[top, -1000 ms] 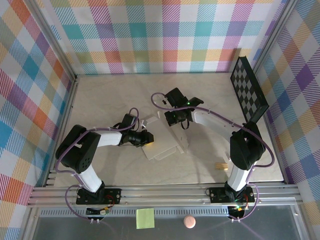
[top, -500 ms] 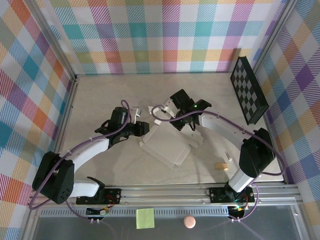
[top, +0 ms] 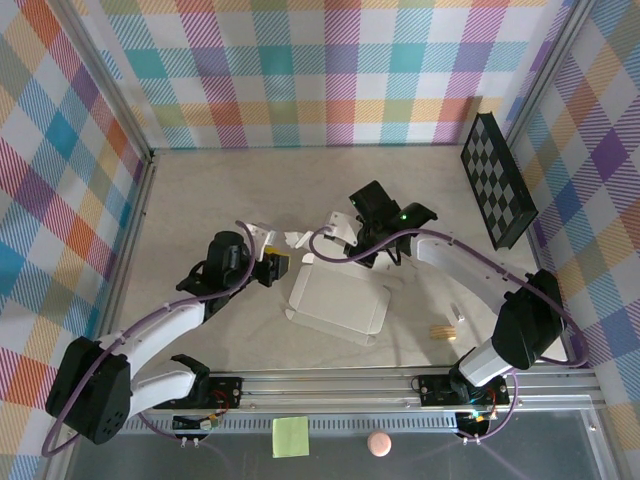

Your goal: Fold the paper box

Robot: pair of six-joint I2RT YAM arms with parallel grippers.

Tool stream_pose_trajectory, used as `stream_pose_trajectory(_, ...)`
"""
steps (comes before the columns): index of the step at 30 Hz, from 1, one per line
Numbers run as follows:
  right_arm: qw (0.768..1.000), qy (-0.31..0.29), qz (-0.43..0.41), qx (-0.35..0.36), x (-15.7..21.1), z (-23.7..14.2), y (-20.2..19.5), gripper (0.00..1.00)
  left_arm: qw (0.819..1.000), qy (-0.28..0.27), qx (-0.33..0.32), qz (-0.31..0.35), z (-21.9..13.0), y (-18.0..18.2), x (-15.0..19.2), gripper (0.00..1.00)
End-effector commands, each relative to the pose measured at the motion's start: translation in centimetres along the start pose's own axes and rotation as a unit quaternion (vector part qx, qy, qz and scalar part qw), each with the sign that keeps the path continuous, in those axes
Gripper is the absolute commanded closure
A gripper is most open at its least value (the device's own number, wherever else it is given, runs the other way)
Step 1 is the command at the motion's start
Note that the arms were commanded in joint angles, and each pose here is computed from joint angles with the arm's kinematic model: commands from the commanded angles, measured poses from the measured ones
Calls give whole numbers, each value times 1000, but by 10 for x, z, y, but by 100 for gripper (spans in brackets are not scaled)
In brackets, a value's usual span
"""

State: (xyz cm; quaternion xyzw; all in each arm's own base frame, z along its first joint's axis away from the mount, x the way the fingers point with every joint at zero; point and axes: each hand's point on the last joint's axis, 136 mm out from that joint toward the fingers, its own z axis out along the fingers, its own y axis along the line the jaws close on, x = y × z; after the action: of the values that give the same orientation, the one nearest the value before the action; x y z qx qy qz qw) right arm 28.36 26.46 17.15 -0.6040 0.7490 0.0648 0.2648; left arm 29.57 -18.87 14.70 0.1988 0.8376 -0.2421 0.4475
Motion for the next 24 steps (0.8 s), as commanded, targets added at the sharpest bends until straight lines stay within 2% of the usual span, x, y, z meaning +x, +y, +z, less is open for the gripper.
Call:
stream_pose_trajectory(1, 999, -30, -16, -28, -8, -15, 13, 99, 997, -45, -34, 44, -8, 10, -16, 57)
stream_pose_trajectory(9, 996, -53, -36, -59, -9, -24, 30, 99, 993, -61, 0, 98, -13, -5, -23, 45)
stream_pose_trajectory(18, 991, -86, -49, -87, -15, -32, 43, 99, 990, -78, 39, 111, -13, -19, -29, 42)
stream_pose_trajectory(21, 992, -84, -44, -84, -15, -31, 42, 99, 989, -78, 49, 113, -13, -22, -28, 49)
stream_pose_trajectory(24, 993, -81, -35, -79, -16, -29, 39, 100, 989, -76, 63, 113, -12, -26, -27, 62)
